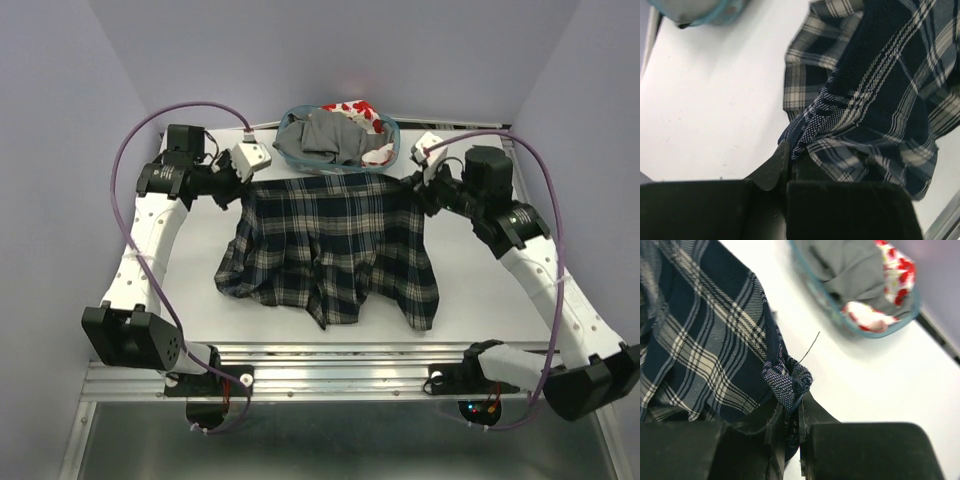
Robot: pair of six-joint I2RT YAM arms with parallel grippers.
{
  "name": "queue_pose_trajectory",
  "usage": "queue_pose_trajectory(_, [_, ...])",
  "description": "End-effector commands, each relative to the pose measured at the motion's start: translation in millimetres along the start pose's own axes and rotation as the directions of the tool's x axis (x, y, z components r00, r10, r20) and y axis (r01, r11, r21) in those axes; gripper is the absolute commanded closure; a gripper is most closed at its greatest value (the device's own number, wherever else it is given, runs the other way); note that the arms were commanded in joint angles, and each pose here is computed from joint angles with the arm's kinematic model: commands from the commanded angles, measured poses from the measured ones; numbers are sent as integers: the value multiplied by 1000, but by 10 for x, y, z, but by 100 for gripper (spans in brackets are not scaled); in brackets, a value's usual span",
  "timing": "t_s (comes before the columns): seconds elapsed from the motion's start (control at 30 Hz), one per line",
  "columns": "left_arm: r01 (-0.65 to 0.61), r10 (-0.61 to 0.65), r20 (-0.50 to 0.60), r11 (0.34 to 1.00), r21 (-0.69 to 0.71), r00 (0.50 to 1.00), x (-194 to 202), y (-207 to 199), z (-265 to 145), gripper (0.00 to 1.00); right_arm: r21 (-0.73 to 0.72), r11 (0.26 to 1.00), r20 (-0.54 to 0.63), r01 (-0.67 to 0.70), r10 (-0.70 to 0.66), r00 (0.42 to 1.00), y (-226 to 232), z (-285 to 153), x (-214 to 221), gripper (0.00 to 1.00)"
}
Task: Fold and stack the skirts
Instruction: Flatten the skirt out
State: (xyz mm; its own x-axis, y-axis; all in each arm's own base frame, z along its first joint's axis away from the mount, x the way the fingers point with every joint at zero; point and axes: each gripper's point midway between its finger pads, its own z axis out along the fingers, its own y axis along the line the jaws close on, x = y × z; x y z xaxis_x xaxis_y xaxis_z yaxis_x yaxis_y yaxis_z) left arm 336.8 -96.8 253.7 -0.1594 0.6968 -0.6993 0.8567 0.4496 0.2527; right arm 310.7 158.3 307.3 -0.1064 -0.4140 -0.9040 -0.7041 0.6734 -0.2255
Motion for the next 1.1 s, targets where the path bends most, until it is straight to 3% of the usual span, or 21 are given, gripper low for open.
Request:
queue_pose_trajectory(0.0, [187,-91,207,839,-511,974,-627,1172,-793,100,520,854,86,1,-54,995,-1190,-502,-753,99])
queue_pose_trajectory(0.03, [266,-129,280,803,-533,951,-767,1264,-901,100,554,832,105,-5,-64,992,-1287,-545,-881,99])
queue_pose_trajectory(0.07, [287,-72,360,756,-588,930,-1072,1416,-1205,100,609,793,128,-22,-71,989,-1418,-632,-1018,99])
queue_pose_trajectory(0.17, [417,-38,507,622,-662,861,-1406,1624,-1734,100,725,678,248,-118,-98,964,-1696,-977,-1466,99])
queue_pose_trajectory(0.2, [437,-27,528,597,-673,849,-1431,1614,-1831,100,727,675,272,-131,-108,956,-1690,-1031,-1528,99])
queue_pose_trajectory(0.27, [398,17,547,668,-629,837,-1521,1417,-1799,100,655,754,243,-52,-145,959,-1450,-1024,-1466,99])
queue_pose_trajectory(0.3, [241,79,520,820,-519,850,-1582,1015,-1565,100,453,891,256,38,-170,952,-1034,-816,-1465,99])
queue_pose_trajectory(0.33, [145,102,505,893,-426,857,-1658,684,-1360,100,327,943,239,58,-142,961,-779,-749,-1365,99])
queue_pose_trajectory(0.37, [96,65,466,945,-313,882,-1603,336,-1126,100,173,985,178,-17,-14,984,-474,-669,-1112,99])
queue_pose_trajectory(0.4, [61,50,460,973,-223,887,-1635,24,-937,100,20,998,188,-53,48,981,-192,-618,-1096,99])
queue_pose_trajectory(0.43, [-12,43,492,998,-66,869,-1856,-533,-740,100,-52,992,179,-113,120,976,-62,-574,-1056,99])
queue_pose_trajectory(0.47, [-30,11,509,999,29,861,-1892,-784,-664,100,-117,984,190,-131,151,970,51,-554,-1072,99])
queue_pose_trajectory(0.53, [-107,-94,561,943,314,822,-1917,-1324,-646,100,-225,963,222,-147,198,955,222,-525,-1131,99])
queue_pose_trajectory(0.67, [-86,-104,571,951,297,814,-2012,-1265,-718,100,-270,956,327,-115,204,923,231,-635,-1526,99])
queue_pose_trajectory(0.77, [118,-128,578,991,56,806,-2197,-589,-867,100,42,990,377,-132,107,920,-393,-623,-1704,99])
queue_pose_trajectory(0.8, [200,-118,613,977,-68,782,-2233,-181,-1036,100,257,948,363,-187,84,928,-805,-669,-1654,99])
queue_pose_trajectory(0.87, [426,-127,663,849,-312,738,-2086,556,-1350,100,455,874,338,-173,10,941,-1221,-723,-1664,99])
queue_pose_trajectory(0.9, [493,-124,668,773,-398,734,-1921,804,-1482,100,523,834,324,-178,-1,946,-1382,-779,-1632,99])
queue_pose_trajectory(0.93, [583,-118,668,613,-533,735,-1600,1177,-1747,100,605,772,312,-193,-7,950,-1565,-878,-1583,99])
queue_pose_trajectory(1.03, [636,-62,678,417,-649,733,-1271,1460,-2149,100,695,683,343,-224,-42,938,-1755,-1081,-1633,99])
queue_pose_trajectory(1.07, [635,-50,685,428,-643,727,-1293,1416,-2175,100,688,683,368,-243,-40,929,-1746,-1106,-1670,99])
